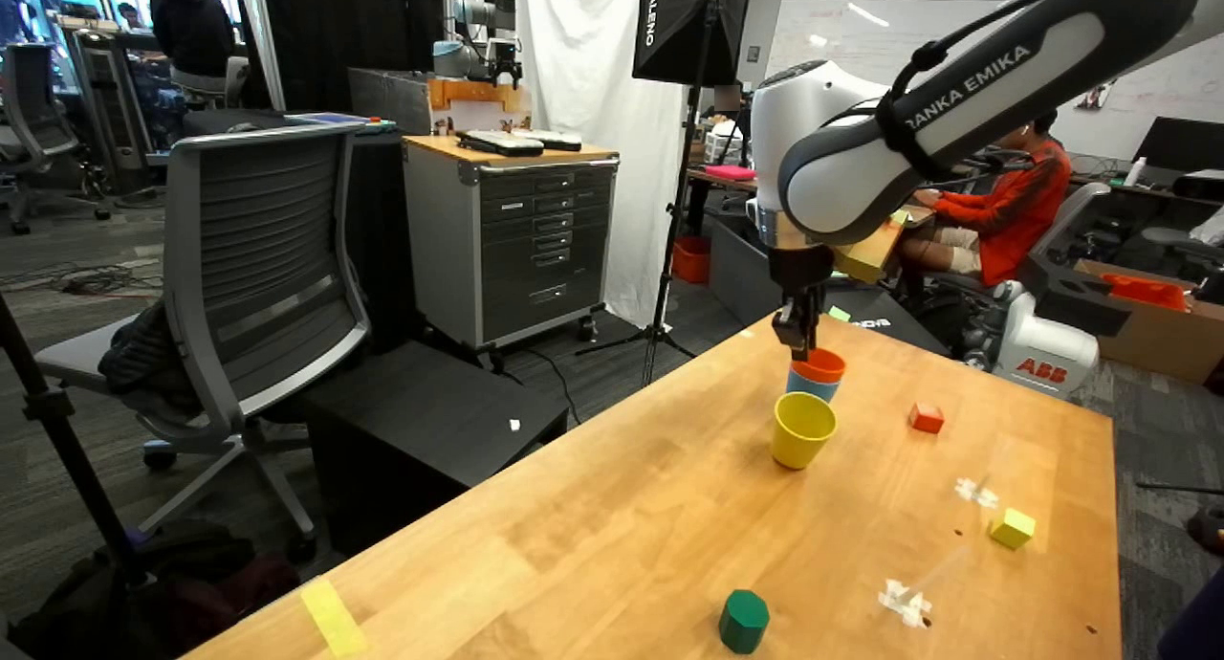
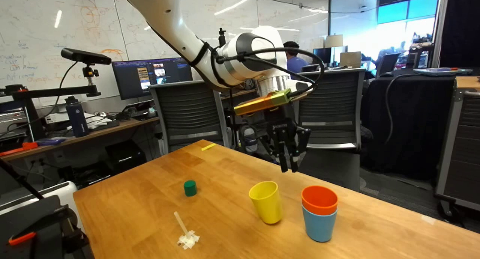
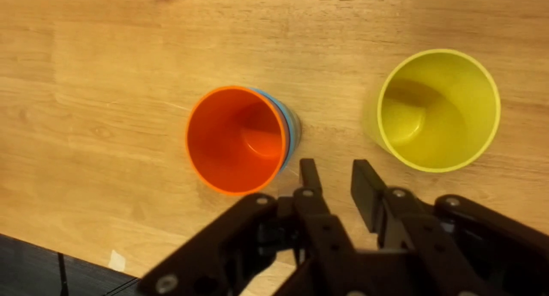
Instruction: Put the orange cup into the blue cup then the yellow cup into the orange cup
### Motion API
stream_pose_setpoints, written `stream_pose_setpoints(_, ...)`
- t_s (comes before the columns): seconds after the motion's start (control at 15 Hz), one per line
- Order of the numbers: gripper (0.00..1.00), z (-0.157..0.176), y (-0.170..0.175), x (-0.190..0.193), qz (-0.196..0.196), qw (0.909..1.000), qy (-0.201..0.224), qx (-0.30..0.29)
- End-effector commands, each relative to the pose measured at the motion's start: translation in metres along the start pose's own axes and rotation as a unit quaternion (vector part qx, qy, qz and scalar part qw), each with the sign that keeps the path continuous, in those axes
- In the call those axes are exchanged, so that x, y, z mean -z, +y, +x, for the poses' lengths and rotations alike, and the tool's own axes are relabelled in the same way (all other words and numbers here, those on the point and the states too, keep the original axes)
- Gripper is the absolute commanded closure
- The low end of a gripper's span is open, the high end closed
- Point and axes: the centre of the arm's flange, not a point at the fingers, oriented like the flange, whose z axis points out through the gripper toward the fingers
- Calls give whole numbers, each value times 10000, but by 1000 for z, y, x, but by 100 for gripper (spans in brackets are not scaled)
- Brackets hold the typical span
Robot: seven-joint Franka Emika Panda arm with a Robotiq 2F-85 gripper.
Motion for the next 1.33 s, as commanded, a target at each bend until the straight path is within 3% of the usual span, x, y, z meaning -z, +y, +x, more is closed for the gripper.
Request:
stream_pose_setpoints(0.0, 41, -8, 3, 9, 2, 10000, 14, -87)
stream_pose_setpoints(0.33, 3, -6, 4, 10, -2, 10000, 10, -90)
stream_pose_setpoints(0.4, 0, -6, 4, 9, -4, 10000, 4, -94)
stream_pose_setpoints(0.87, 0, -5, -5, -2, 21, 9999, -127, -95)
stream_pose_setpoints(1.27, 0, -14, -56, -17, 70, 9988, -325, 352)
